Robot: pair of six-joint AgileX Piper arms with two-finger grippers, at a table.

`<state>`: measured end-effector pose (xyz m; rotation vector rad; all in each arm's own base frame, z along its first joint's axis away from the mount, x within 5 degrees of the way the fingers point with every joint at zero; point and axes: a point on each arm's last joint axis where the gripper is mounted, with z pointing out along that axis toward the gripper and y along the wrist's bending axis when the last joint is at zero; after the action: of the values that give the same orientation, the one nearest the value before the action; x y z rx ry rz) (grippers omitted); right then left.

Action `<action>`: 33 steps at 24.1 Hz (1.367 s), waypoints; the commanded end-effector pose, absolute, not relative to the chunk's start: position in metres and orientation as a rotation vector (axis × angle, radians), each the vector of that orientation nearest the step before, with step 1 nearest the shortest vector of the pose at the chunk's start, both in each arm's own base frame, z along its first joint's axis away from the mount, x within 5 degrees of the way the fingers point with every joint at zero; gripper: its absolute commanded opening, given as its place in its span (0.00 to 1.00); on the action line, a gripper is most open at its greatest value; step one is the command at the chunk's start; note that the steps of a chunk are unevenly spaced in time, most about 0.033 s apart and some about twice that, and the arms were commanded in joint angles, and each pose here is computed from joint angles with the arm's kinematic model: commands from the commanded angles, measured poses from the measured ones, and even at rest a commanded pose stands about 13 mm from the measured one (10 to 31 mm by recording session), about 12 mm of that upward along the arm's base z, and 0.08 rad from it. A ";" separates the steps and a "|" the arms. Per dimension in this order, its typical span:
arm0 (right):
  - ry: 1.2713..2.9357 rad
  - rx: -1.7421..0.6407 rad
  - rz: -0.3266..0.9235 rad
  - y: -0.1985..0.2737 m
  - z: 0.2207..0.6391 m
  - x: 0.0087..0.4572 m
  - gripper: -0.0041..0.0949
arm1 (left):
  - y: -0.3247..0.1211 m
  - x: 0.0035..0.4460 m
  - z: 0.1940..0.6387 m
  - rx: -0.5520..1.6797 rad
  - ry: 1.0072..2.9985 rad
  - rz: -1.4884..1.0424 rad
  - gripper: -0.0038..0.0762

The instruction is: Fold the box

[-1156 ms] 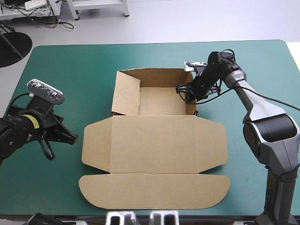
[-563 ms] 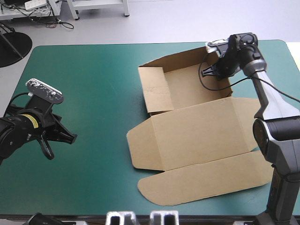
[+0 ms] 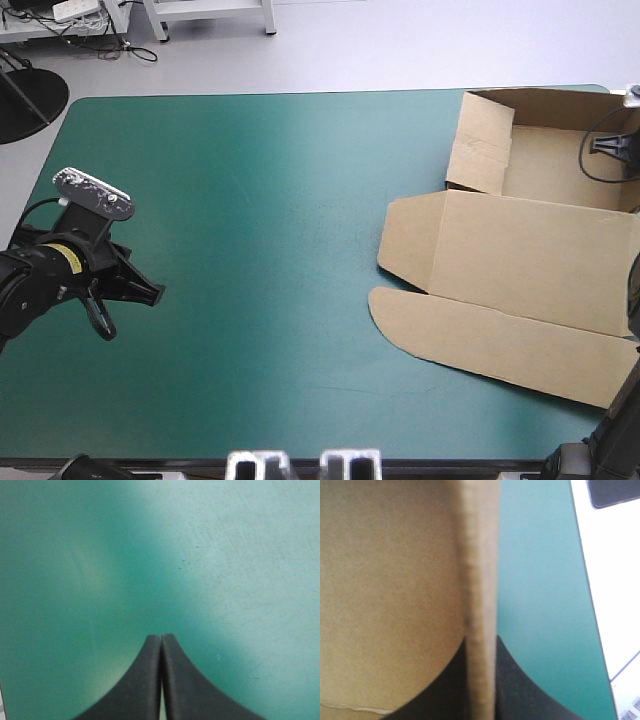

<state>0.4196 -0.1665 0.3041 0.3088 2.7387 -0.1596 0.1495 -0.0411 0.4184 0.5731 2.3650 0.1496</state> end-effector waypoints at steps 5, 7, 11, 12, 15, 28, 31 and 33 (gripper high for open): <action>2.607 0.448 -0.155 -0.203 0.340 0.392 0.10 | -0.038 0.144 0.425 0.561 2.365 0.161 0.04; 2.605 0.461 -0.134 -0.207 0.339 0.390 0.23 | -0.038 0.144 0.425 0.563 2.364 0.165 0.04; 2.601 0.468 -0.134 -0.208 0.339 0.389 0.68 | -0.038 0.144 0.425 0.563 2.366 0.166 0.04; 2.597 0.476 -0.133 -0.208 0.340 0.390 0.76 | -0.038 0.144 0.425 0.563 2.366 0.166 0.04; 2.582 0.513 -0.134 -0.208 0.343 0.388 0.92 | -0.038 0.144 0.425 0.563 2.366 0.166 0.04; 2.092 -0.042 0.325 -0.083 0.508 0.315 0.02 | -0.039 0.144 0.425 0.565 2.368 0.152 0.04; 2.061 -0.148 0.335 -0.050 0.522 0.297 0.03 | -0.040 0.144 0.425 0.566 2.366 0.134 0.04; 2.058 -0.225 0.357 -0.025 0.526 0.283 0.03 | -0.042 0.144 0.424 0.568 2.363 0.114 0.04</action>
<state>0.3182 -0.0599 0.4981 -0.1032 2.1490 0.3369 0.1493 -0.0418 0.4182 0.5739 2.3669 0.1386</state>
